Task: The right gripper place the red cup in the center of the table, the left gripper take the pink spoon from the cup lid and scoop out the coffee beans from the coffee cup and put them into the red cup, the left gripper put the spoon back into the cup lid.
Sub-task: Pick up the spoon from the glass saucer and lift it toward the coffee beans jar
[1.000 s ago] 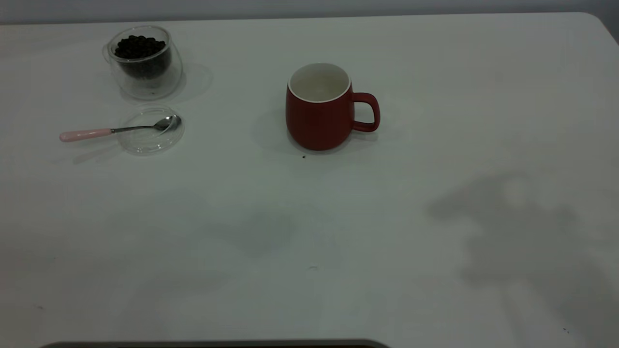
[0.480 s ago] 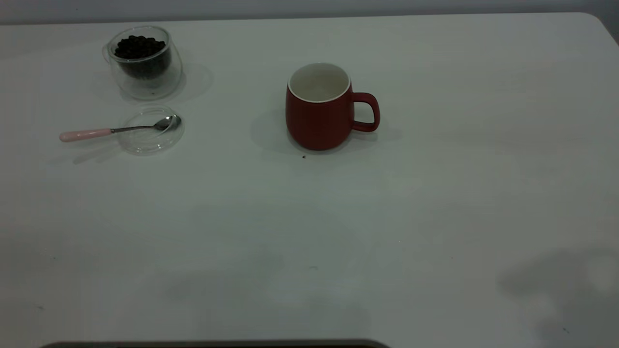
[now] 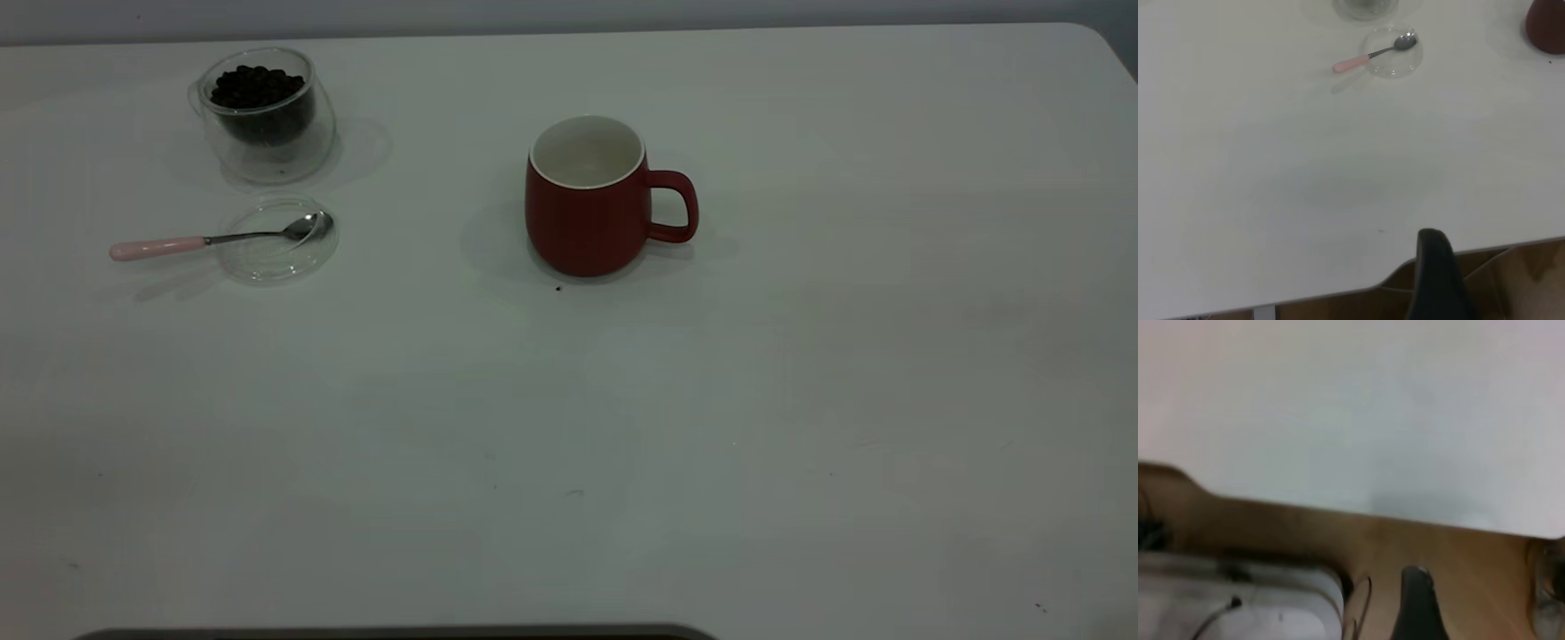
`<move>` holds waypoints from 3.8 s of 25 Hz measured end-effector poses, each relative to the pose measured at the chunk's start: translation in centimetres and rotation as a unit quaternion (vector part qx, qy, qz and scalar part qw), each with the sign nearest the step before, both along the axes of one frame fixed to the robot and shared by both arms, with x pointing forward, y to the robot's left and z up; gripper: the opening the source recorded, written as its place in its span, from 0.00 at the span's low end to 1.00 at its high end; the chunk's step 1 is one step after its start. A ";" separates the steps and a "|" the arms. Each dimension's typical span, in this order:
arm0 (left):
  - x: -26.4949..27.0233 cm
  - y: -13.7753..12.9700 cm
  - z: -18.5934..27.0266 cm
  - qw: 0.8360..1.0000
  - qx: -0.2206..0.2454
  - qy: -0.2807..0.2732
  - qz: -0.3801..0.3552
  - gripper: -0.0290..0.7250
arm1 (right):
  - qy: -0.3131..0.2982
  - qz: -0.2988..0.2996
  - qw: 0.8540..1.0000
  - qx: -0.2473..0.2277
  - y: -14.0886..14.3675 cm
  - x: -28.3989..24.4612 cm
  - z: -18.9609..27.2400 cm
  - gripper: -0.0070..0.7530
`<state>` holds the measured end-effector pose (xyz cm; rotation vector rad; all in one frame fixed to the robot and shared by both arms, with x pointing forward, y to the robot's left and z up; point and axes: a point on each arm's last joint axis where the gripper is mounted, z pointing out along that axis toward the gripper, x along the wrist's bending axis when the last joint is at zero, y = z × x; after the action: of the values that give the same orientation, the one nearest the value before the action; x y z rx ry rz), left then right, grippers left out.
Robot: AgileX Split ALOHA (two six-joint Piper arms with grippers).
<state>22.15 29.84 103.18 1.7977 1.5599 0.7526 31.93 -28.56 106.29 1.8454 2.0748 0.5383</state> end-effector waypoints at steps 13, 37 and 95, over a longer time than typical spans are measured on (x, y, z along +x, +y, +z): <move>0.0 0.0 0.0 1.000 0.000 0.000 0.000 0.73 | -0.157 -0.064 0.985 -0.006 -1.3 -6.2 -2.1 0.78; 0.0 0.0 0.0 1.000 -0.001 0.001 0.001 0.73 | -0.236 -0.068 0.969 -0.005 -1.3 -8.1 -2.4 0.78; 29.4 -1.2 -1.7 0.955 -0.195 0.209 0.074 0.99 | -0.238 -0.068 0.969 -0.005 -1.3 -8.1 -2.4 0.78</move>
<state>51.57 28.65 101.44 1.6170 1.9694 0.1026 23.82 -29.86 103.90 1.6344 1.6198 0.8380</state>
